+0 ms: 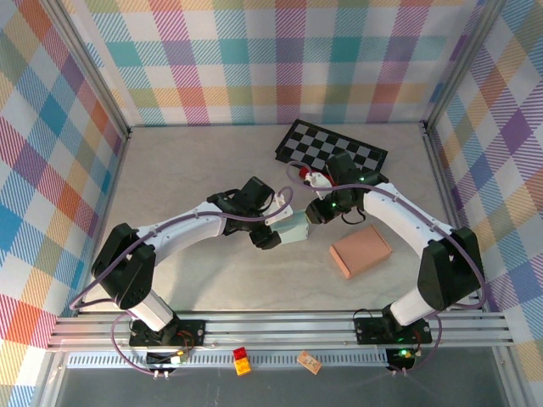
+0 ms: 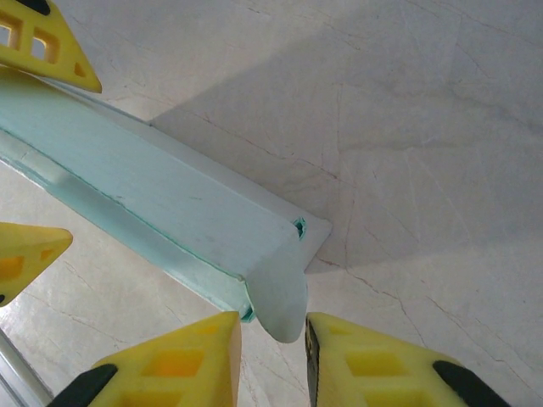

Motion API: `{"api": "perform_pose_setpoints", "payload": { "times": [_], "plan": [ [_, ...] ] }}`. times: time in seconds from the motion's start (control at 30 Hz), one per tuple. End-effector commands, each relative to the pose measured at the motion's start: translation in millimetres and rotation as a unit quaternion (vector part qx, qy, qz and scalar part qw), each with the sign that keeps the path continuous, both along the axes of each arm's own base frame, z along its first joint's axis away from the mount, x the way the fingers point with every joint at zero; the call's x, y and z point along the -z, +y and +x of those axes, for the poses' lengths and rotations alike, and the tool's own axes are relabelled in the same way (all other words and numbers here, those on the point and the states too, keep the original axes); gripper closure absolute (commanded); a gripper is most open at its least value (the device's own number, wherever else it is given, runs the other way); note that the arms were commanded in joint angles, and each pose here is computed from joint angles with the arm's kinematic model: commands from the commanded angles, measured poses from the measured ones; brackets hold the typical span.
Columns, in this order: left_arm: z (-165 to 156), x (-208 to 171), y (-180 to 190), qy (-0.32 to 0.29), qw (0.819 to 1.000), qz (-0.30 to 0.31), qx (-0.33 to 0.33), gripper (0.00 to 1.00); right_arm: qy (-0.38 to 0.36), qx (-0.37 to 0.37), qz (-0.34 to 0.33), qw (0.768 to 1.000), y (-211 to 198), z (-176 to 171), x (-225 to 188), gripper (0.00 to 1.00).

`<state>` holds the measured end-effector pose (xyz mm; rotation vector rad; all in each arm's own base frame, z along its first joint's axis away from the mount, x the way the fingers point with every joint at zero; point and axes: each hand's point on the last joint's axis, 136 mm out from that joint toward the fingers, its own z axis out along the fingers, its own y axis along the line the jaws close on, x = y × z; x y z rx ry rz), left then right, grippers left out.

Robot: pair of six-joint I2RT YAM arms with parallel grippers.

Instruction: Fold the paper box

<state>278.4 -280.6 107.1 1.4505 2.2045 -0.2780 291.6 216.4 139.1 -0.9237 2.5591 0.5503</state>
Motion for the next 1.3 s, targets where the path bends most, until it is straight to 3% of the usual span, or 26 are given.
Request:
{"api": "perform_pose_setpoints", "payload": {
  "times": [0.0,0.87,1.27],
  "plan": [
    [2.1,-6.0,-1.0,0.008,1.000,-0.008,-0.002,0.26,-0.009,-0.011,-0.008,1.000,4.6,3.7,-4.4,0.74],
    [6.2,-4.3,-3.4,0.012,1.000,-0.009,-0.013,0.34,-0.009,0.013,-0.065,0.998,6.9,-1.5,-6.6,1.00],
    [5.9,-1.9,-4.1,0.021,0.999,-0.012,-0.024,0.40,0.019,0.145,-0.064,0.987,4.1,4.6,-7.5,1.00]
  ]
}}
